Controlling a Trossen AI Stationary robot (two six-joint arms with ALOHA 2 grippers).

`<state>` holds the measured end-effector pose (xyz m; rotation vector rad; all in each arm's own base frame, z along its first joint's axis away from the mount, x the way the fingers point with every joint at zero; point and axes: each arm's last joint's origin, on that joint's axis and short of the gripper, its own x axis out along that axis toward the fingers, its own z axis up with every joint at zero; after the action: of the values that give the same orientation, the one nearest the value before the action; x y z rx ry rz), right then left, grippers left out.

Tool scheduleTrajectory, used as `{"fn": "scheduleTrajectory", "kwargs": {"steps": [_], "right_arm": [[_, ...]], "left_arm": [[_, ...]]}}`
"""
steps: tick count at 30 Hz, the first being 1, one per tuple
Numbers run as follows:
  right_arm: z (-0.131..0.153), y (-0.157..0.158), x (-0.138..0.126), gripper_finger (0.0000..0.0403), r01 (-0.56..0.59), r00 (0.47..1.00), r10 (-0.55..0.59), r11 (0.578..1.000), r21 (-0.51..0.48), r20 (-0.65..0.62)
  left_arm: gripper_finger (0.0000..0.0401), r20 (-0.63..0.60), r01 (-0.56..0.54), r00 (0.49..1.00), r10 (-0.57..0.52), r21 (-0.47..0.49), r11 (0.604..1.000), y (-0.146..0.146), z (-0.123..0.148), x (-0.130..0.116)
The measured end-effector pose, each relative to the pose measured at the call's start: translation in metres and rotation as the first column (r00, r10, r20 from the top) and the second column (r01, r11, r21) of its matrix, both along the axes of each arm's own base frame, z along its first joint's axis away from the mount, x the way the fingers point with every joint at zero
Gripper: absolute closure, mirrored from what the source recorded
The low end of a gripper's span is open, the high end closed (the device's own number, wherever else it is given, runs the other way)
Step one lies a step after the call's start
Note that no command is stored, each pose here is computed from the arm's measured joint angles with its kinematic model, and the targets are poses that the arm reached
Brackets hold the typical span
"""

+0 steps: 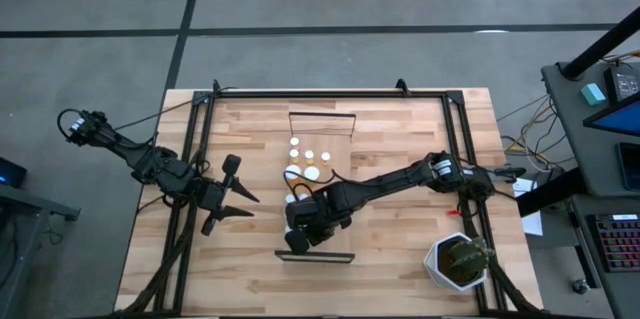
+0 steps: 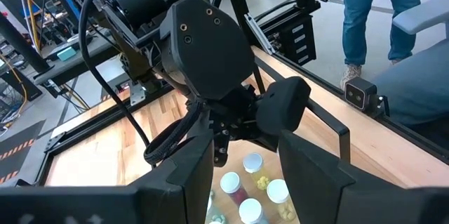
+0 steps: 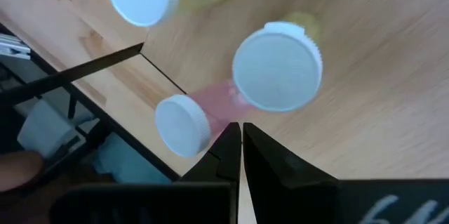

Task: Pick and place medicine bottles onto shelf by color
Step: Adjust the pill bottles on the shelf

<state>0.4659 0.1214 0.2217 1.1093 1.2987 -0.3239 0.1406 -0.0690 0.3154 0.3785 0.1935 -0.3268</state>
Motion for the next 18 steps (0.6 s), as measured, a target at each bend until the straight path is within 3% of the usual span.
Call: {"fn": "scheduleTrajectory", "kwargs": {"steps": [18], "right_arm": [[0.0005,-0.0003,-0.0006,0.0394,-0.016,1.0,0.016,1.0,-0.006,-0.001]], "left_arm": [[0.0257,0.0,0.0,1.0,0.0,0.0,1.0,0.0,0.0001,0.0]]}}
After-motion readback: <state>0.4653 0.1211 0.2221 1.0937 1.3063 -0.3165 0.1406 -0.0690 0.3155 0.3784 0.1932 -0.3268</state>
